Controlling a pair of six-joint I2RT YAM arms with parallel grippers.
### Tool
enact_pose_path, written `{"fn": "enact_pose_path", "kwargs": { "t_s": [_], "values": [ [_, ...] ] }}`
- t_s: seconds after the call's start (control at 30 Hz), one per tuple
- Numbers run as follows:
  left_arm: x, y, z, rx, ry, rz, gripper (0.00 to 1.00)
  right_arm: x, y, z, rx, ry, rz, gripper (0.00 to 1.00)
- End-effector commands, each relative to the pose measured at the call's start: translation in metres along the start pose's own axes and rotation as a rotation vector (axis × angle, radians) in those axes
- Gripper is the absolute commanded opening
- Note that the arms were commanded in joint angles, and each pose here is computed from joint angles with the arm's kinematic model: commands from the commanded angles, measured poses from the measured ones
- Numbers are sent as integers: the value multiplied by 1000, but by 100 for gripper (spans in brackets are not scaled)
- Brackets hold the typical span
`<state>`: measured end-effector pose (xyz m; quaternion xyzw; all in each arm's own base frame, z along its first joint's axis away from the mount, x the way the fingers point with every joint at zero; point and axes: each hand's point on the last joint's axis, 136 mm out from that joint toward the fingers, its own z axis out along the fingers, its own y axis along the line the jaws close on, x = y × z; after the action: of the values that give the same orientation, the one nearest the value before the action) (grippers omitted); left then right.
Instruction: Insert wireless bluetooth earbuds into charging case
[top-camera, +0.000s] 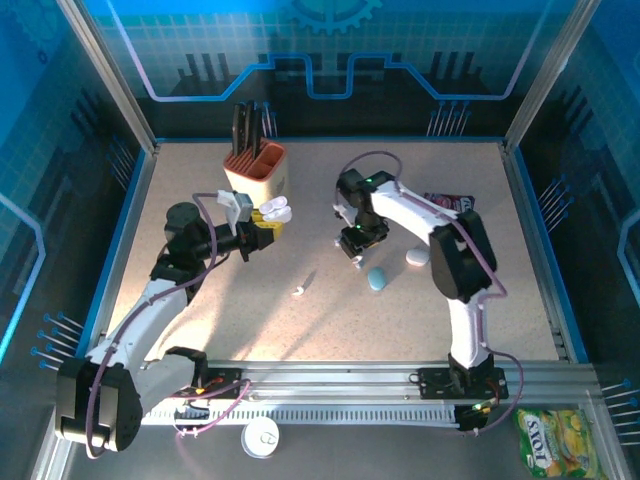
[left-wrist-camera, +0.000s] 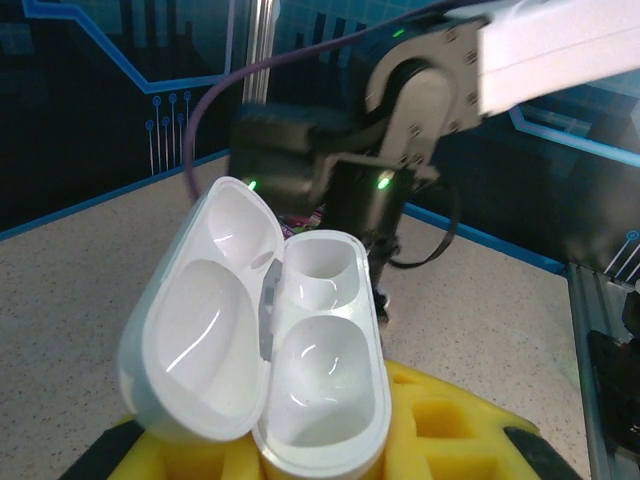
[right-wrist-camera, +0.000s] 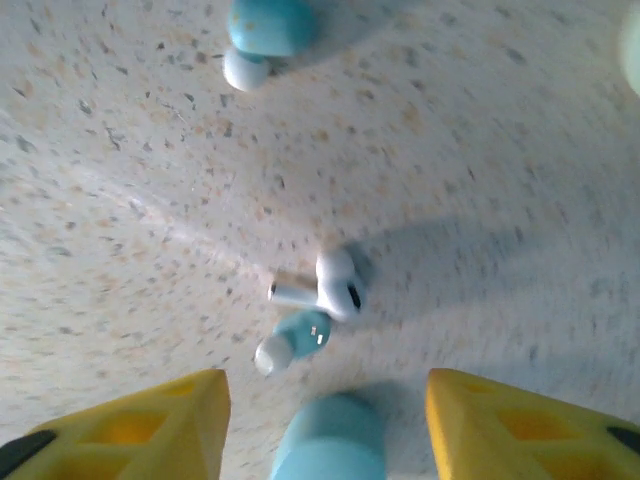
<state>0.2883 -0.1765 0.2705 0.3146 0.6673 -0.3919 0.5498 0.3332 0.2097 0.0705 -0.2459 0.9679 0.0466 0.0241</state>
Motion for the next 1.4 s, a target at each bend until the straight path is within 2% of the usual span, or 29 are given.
{"fn": "enact_pose_path", "kwargs": {
  "t_s": [0.0, 0.17, 0.33, 0.43, 0.6, 0.87, 1.37],
  "values": [
    [-5, -8, -3, 34, -12, 44, 15, -5, 1, -11, -156, -116, 269, 58],
    [-7, -8, 0, 51, -9, 50, 15, 2, 0, -7, -377, -187, 571, 57],
    [-9, -9, 4, 64, -6, 60, 15, 9, 0, 12, -428, -145, 680, 50],
    [-6, -11, 7, 67, 13, 77, 14, 11, -1, 21, -415, -113, 694, 43],
    [0, -17, 12, 77, 42, 94, 14, 14, -7, 33, -372, -82, 686, 39],
    [3, -19, 18, 92, 52, 87, 14, 7, -5, 42, -383, -68, 676, 32],
    [6, -21, 19, 98, 53, 82, 14, -4, -3, 50, -390, -36, 661, 32]
  ]
}}
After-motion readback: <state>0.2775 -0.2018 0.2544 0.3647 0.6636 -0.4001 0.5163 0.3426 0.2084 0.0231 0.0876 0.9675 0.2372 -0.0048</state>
